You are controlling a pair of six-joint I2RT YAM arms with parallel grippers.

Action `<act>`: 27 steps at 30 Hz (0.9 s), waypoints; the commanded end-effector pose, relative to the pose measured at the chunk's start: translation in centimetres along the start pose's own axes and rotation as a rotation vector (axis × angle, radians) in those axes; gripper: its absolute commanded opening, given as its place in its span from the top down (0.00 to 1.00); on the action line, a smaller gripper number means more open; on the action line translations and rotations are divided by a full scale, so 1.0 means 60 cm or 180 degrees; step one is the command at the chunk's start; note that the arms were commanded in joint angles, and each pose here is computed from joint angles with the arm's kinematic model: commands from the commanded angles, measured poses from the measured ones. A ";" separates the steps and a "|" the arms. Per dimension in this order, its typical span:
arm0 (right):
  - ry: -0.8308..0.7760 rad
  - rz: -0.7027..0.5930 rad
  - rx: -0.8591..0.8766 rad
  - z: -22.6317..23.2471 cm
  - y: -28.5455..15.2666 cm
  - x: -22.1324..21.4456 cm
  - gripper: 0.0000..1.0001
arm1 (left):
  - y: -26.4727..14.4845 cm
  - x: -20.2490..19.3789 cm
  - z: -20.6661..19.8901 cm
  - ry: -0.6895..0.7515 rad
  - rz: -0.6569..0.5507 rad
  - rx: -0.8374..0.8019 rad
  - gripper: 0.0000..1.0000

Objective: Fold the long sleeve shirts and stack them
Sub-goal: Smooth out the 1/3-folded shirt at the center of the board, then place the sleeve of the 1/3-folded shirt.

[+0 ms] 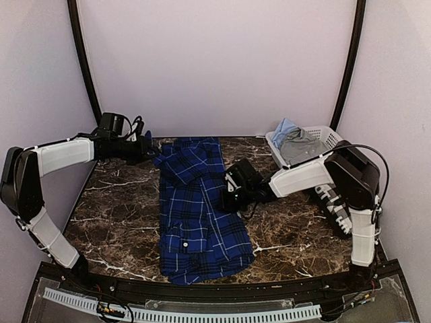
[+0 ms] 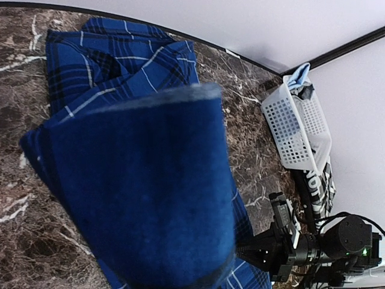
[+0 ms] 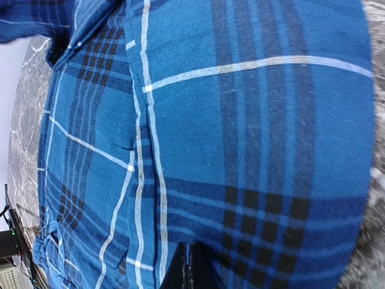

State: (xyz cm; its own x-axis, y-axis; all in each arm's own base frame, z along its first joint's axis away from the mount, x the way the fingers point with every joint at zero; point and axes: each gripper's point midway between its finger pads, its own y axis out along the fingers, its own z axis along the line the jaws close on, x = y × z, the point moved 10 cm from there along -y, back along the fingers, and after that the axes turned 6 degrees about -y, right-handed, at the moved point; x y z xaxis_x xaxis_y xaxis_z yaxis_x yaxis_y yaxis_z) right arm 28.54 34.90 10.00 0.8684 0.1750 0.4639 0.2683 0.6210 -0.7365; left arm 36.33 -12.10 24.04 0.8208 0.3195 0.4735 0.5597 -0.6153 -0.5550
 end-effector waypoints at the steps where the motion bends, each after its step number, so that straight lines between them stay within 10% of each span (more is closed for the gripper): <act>1: -0.0074 -0.0511 0.0125 0.028 -0.066 0.037 1.00 | 0.020 -0.015 -0.013 0.0143 0.0401 -0.0270 1.00; 13: -0.0443 -0.1028 0.0665 0.077 -0.125 0.072 0.63 | 0.069 -0.077 -0.085 0.0677 0.1185 -0.0916 0.98; 27: -0.0501 -0.1178 0.0487 0.067 -0.136 0.071 0.55 | 0.119 -0.124 -0.101 0.0831 0.1904 -0.1287 0.86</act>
State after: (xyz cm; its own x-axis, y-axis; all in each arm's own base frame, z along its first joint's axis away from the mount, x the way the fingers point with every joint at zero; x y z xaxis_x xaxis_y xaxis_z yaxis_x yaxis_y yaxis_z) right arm 28.26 34.29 19.04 0.6882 0.0525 0.7237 0.4274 0.7766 -0.4628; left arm 34.37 -22.52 20.09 0.9095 -0.2273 0.3480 -0.0133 -0.8527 -0.5223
